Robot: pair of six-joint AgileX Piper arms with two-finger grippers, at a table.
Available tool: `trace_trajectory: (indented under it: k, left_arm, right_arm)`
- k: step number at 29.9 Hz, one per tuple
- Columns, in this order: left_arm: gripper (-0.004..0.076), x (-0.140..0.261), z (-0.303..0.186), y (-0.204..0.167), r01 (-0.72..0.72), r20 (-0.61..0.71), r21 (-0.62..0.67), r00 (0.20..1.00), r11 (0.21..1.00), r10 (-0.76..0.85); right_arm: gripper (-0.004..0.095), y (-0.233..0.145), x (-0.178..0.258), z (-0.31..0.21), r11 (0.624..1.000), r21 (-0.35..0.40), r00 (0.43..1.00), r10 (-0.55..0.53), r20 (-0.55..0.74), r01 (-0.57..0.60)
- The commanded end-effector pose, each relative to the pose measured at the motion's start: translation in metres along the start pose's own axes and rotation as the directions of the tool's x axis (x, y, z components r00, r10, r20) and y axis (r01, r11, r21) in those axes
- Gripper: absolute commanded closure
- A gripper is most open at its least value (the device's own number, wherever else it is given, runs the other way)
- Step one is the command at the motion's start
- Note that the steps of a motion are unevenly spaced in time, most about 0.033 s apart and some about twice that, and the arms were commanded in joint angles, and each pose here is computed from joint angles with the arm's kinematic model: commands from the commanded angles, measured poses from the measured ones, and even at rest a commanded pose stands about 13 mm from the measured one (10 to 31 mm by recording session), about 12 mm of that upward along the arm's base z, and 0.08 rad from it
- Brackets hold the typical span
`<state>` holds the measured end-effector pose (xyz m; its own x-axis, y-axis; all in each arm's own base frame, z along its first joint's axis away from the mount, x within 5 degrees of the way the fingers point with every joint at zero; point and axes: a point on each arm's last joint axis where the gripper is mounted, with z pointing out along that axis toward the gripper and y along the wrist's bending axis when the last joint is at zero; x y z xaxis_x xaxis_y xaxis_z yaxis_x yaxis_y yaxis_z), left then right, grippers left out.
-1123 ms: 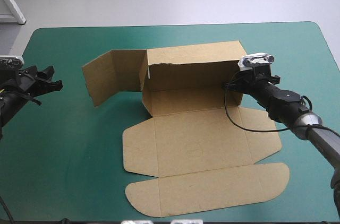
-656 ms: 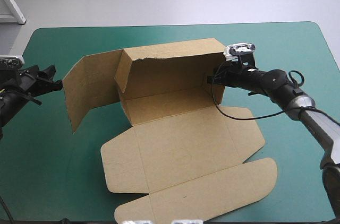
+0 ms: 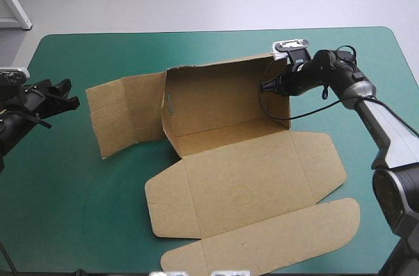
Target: Fold the box
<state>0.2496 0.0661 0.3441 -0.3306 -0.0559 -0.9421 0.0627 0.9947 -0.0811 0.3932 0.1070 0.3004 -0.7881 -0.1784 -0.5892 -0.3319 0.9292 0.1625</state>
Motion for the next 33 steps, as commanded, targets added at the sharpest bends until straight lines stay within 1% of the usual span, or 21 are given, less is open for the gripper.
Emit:
trace_trajectory:
  k: [1, 6, 11, 13, 17, 18, 20, 23, 24, 26, 33]
  left_arm:
    - [0.0375, -0.015, -0.008, -0.004, 0.024, 0.067, 0.009, 0.997, 1.0, -0.024]
    - [0.0375, -0.015, -0.008, -0.004, 0.026, 0.068, 0.012, 0.997, 1.0, -0.027]
    - [0.0375, -0.015, -0.006, -0.009, 0.019, 0.066, 0.03, 0.998, 0.999, -0.021]
    - [0.0375, -0.015, -0.006, -0.011, 0.016, 0.065, 0.038, 0.998, 0.999, -0.019]
    - [0.0375, -0.015, -0.005, -0.012, 0.013, 0.063, 0.041, 0.998, 0.999, -0.016]
    - [0.0375, -0.014, -0.005, -0.013, 0.013, 0.062, 0.043, 0.998, 0.999, -0.016]
    - [0.0375, -0.014, -0.005, -0.013, 0.013, 0.062, 0.043, 0.998, 0.999, -0.016]
    - [0.0375, -0.014, -0.005, -0.013, 0.013, 0.062, 0.043, 0.998, 0.999, -0.016]
    - [0.0375, -0.014, -0.005, -0.013, 0.013, 0.062, 0.043, 0.998, 0.999, -0.016]
    - [0.0375, -0.014, -0.005, -0.013, 0.013, 0.062, 0.043, 0.998, 0.999, -0.016]
    - [0.0375, -0.014, -0.005, -0.013, 0.013, 0.062, 0.043, 0.998, 0.999, -0.016]
  right_arm:
    - [0.0908, 0.001, -0.024, -0.025, 1.0, 0.008, 0.997, 0.018, 0.081, -0.018]
    - [0.0908, 0.0, -0.032, -0.019, 1.0, 0.006, 0.998, 0.025, 0.058, -0.026]
    - [0.0908, -0.003, -0.028, 0.001, 0.999, 0.003, 0.999, 0.038, -0.005, -0.038]
    - [0.0908, -0.006, -0.028, 0.009, 0.999, 0.014, 0.999, 0.033, -0.019, -0.033]
    - [0.0902, -0.008, -0.03, 0.012, 0.999, 0.031, 1.0, 0.02, 0.015, -0.02]
    - [0.0881, -0.009, -0.032, 0.011, 0.999, 0.034, 0.999, 0.015, 0.035, -0.016]
    - [0.0802, -0.009, -0.035, 0.01, 0.999, 0.037, 0.998, 0.006, 0.062, -0.009]
    - [0.064, -0.008, -0.037, 0.01, 0.999, 0.036, 0.997, 0.008, 0.078, -0.011]
    - [0.0608, -0.009, -0.037, 0.01, 0.999, 0.036, 0.997, 0.008, 0.083, -0.011]
    - [0.0583, -0.009, -0.038, 0.009, 0.999, 0.038, 0.996, 0.008, 0.094, -0.011]
    - [0.058, -0.009, -0.04, 0.009, 0.999, 0.041, 0.994, 0.007, 0.111, -0.012]
